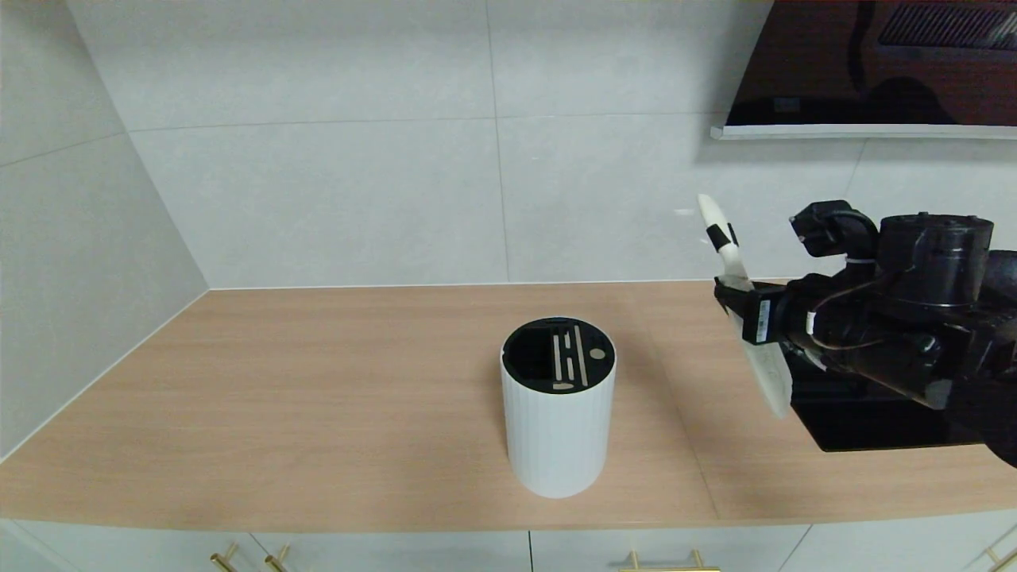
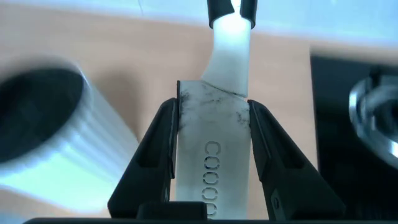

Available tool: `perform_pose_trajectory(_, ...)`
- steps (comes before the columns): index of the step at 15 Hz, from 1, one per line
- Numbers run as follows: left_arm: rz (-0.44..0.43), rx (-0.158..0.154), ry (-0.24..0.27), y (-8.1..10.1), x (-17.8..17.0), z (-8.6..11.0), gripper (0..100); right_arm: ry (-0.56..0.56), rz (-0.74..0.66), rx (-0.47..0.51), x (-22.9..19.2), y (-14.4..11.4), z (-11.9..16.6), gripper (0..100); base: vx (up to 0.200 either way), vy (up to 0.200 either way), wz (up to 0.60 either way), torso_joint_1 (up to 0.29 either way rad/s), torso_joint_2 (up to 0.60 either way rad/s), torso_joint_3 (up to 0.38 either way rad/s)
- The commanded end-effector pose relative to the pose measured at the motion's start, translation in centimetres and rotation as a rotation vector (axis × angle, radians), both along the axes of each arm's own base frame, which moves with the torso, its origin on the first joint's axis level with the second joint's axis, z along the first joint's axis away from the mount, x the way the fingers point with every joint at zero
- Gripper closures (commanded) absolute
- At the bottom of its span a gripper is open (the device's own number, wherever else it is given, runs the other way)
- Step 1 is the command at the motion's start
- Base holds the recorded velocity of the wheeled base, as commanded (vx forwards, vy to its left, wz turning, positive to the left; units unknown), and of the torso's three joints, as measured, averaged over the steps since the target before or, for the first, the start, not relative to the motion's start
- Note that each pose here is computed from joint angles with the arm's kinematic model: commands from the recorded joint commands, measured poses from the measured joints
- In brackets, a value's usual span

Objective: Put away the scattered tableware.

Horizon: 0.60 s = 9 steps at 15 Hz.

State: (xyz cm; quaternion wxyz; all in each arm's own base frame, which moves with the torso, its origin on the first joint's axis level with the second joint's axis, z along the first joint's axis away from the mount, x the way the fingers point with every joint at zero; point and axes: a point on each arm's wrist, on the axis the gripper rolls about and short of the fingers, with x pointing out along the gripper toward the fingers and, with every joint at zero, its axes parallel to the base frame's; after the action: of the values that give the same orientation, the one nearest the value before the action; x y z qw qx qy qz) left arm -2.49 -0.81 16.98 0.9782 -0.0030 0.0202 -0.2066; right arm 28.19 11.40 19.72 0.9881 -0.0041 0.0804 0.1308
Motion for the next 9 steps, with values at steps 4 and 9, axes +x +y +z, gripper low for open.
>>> perform_pose_trajectory(4, -0.229, -0.032, 0.212, -1.2, 12.9, 9.0, 0, -0.086, 0.083, 0.035, 2.8, 4.2, 2.0, 100, 0.0, 0.0, 0.0, 0.0, 0.0, 0.0)
perform_pose_trajectory(9, -0.31, -0.284, 0.315, -6.2, 19.8, 9.1, 0, -0.09, 0.151, 0.046, 0.8, 7.4, 2.1, 100, 0.0, 0.0, 0.0, 0.0, 0.0, 0.0)
